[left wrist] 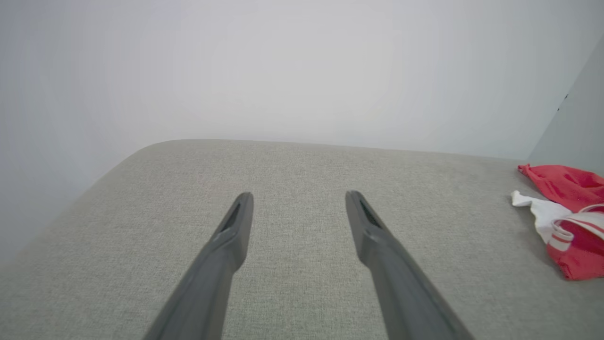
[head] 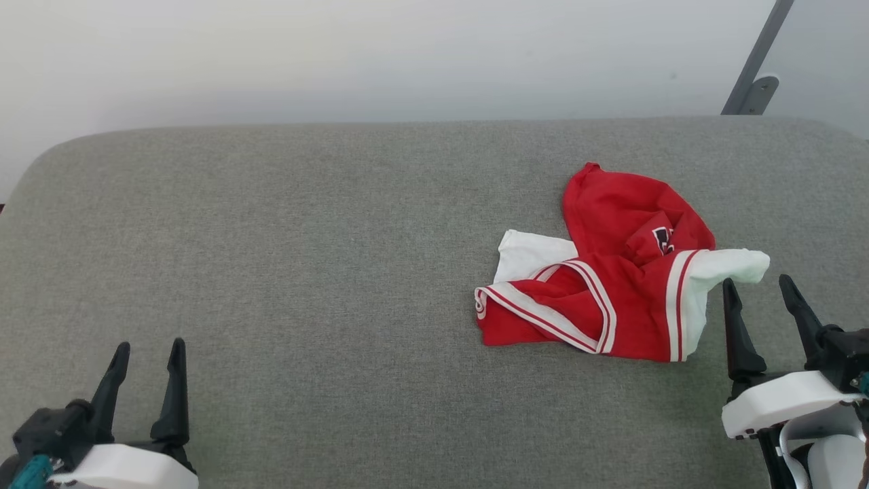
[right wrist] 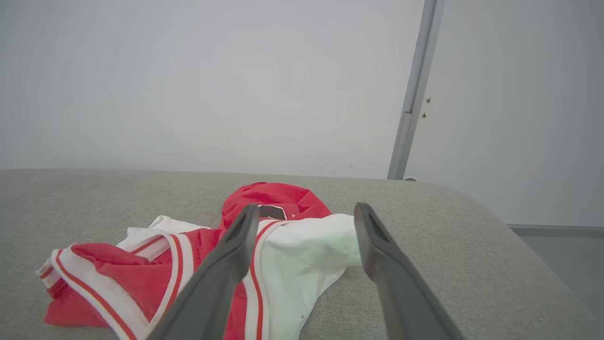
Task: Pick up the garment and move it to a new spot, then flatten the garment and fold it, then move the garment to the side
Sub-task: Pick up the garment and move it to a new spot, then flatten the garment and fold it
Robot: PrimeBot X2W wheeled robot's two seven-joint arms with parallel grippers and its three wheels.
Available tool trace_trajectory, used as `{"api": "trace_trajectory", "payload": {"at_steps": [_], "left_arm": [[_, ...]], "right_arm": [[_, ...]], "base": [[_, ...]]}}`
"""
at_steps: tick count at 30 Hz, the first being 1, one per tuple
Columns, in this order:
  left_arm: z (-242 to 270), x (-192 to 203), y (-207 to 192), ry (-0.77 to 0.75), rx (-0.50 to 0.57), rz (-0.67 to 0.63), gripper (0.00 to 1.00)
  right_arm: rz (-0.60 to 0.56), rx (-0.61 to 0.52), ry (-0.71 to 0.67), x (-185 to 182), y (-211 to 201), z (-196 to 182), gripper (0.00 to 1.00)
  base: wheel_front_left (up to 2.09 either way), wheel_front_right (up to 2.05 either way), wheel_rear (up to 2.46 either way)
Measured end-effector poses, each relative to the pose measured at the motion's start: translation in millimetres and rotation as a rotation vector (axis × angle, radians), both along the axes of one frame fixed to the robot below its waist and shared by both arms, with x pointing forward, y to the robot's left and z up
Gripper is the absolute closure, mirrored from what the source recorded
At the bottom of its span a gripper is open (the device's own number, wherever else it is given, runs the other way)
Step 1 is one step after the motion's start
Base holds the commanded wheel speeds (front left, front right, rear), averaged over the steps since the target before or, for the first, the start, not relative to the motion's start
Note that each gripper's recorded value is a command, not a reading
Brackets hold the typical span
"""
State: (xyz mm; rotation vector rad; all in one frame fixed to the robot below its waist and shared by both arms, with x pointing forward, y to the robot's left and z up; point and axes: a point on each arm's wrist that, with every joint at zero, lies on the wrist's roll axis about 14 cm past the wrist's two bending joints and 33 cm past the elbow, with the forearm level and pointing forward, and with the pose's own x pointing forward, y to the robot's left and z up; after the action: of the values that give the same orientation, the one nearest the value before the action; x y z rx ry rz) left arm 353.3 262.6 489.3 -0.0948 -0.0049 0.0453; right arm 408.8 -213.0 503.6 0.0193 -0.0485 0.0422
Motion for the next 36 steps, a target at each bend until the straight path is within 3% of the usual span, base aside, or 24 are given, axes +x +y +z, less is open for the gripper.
{"api": "trace_trajectory", "payload": {"at_steps": [10,22,29,34,36], "left_arm": [[-8,1,-8,0.017,-0.014,-0.001,0.0],[-32,22,-30,0.078,-0.073,-0.042,0.0],[-45,38,-38,0.105,-0.109,-0.053,0.0],[-53,44,-35,0.126,-0.116,-0.042,0.0],[-57,43,-30,0.138,-0.119,-0.024,0.0]], "right_arm": [[0.011,-0.027,0.059,2,-1,-11,0.0],[0.1,-0.354,0.543,36,-43,-56,0.0],[0.193,-0.484,0.645,72,-33,-66,0.0],[0.287,-0.548,0.754,80,-16,-97,0.0],[0.31,-0.552,0.769,84,-11,-105,0.69]], "base": [[0.0,0.0,0.0],[0.0,0.0,0.0],[0.0,0.0,0.0],[0.0,0.0,0.0],[0.0,0.0,0.0]]}}
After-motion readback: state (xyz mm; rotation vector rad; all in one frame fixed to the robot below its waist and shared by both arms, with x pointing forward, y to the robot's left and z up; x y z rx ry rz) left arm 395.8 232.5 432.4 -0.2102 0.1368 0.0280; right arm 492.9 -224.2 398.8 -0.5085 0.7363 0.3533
